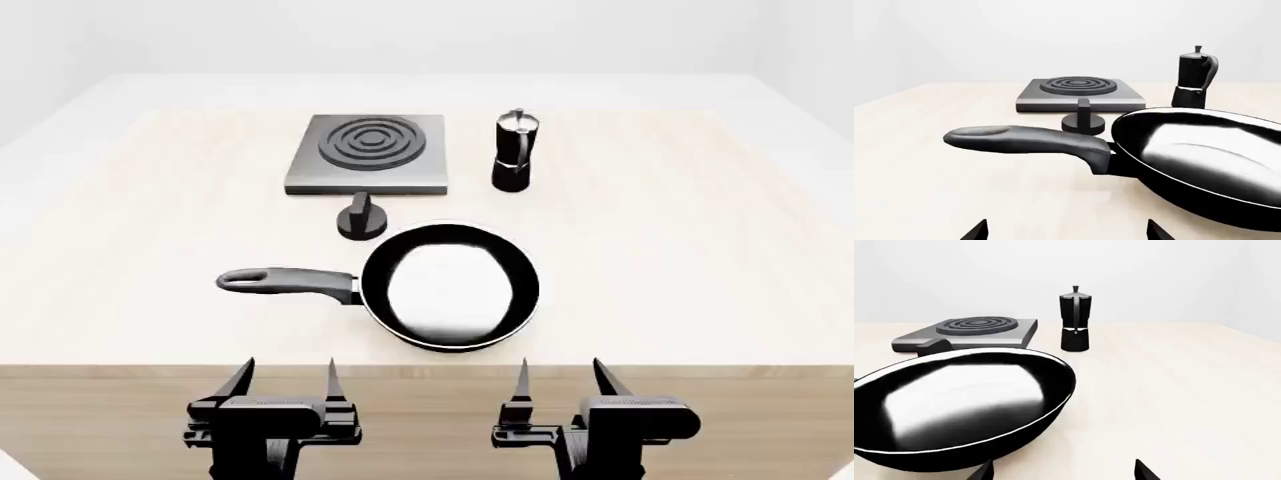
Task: Turn on the stove and put the frying pan on it.
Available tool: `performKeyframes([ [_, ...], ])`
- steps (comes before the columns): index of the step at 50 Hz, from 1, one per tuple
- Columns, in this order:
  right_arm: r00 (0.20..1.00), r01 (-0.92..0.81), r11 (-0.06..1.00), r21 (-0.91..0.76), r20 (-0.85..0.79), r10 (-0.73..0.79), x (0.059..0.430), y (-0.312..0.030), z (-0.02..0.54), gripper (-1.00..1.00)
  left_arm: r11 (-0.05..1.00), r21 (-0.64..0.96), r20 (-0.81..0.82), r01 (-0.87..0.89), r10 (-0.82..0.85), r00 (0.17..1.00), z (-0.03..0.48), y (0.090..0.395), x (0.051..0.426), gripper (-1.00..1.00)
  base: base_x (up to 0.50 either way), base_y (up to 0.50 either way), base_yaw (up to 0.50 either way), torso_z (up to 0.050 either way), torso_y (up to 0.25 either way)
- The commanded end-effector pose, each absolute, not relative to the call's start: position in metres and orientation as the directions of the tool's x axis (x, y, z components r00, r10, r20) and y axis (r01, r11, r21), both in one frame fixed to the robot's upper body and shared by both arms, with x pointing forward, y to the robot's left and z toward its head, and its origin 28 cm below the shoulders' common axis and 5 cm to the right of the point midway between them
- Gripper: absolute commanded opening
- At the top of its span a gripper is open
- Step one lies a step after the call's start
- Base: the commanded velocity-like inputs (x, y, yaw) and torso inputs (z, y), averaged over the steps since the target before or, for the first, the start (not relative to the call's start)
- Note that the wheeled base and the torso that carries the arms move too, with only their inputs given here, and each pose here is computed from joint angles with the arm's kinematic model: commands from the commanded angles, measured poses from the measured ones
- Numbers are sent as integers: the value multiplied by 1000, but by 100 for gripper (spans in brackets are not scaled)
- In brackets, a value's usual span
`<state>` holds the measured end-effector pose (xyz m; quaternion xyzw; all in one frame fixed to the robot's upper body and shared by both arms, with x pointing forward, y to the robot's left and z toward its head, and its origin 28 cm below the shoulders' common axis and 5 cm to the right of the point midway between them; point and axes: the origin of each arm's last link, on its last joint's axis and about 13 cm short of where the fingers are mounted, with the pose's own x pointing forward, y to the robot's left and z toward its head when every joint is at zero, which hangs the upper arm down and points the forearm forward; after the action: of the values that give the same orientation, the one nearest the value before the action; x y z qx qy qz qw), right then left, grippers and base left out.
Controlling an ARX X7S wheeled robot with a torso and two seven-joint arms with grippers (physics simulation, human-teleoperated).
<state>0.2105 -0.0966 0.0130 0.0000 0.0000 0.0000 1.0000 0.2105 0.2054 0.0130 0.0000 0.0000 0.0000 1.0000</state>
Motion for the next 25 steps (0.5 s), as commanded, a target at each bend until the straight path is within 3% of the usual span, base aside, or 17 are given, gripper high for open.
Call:
performKeyframes([
  [1, 1000, 11, 1000, -4, 4, -11, 210, -97, 14, 100, 1000, -4, -4, 2, -2, 1000, 13, 206, 211, 100, 0, 0, 0, 0, 0],
  [15, 1000, 29, 1000, -7, 12, -29, 210, -99, 18, 100, 1000, 3, -14, 12, -12, 1000, 11, 205, 212, 100, 0, 0, 0, 0, 0],
  [20, 981, 189, 982, 26, 41, -190, 222, -125, 39, 100, 1000, 2, -13, 11, -11, 1000, 12, 205, 211, 100, 0, 0, 0, 0, 0],
  [25, 874, 473, 880, 44, 104, -475, 220, -178, 66, 100, 1000, 8, -16, 5, -5, 1000, 10, 205, 212, 100, 0, 0, 0, 0, 0],
])
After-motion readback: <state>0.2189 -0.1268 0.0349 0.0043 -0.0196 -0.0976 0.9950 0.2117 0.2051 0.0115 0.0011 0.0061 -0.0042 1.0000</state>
